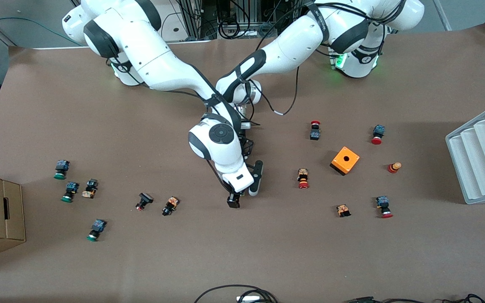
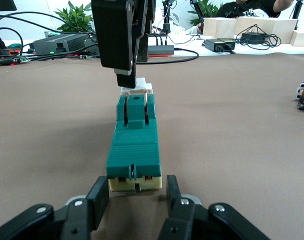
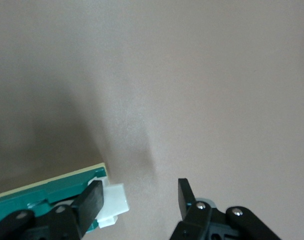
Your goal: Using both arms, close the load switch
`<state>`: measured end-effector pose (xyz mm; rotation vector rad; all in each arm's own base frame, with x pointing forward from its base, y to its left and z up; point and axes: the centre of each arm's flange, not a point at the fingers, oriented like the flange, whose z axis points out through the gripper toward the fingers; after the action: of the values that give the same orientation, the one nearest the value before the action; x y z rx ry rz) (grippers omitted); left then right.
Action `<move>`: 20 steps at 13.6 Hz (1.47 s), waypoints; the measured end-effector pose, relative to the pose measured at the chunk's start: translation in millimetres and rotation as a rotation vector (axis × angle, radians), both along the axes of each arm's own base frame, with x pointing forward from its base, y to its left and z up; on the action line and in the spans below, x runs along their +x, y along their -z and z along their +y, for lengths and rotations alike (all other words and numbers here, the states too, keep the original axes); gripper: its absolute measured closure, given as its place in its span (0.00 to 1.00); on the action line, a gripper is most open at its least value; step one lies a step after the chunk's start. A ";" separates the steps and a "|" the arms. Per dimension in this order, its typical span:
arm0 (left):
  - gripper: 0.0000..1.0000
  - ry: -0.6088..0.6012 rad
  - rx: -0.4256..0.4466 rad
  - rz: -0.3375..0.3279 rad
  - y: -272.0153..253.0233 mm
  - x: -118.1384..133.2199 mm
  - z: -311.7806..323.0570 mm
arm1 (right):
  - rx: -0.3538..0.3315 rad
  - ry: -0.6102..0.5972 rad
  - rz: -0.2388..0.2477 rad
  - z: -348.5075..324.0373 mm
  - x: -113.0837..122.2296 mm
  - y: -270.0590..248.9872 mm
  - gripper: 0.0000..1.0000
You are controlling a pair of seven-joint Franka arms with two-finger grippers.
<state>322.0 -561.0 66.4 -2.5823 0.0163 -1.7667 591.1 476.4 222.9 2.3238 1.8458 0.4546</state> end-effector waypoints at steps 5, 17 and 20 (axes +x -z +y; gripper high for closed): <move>0.46 0.000 0.000 0.000 0.0 0.0 0.0 | 0.002 0.000 -0.006 -1.6 1.5 4.7 0.31; 0.46 0.000 0.000 0.000 0.0 0.0 0.0 | 0.080 0.073 0.005 -5.7 13.0 -16.9 0.00; 0.46 0.000 0.000 0.000 0.0 0.0 0.0 | 0.097 0.091 0.016 -5.5 14.7 -39.5 0.00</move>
<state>322.0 -561.0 66.4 -2.5823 0.0164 -1.7667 605.8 470.8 262.4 2.4688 1.7529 0.5260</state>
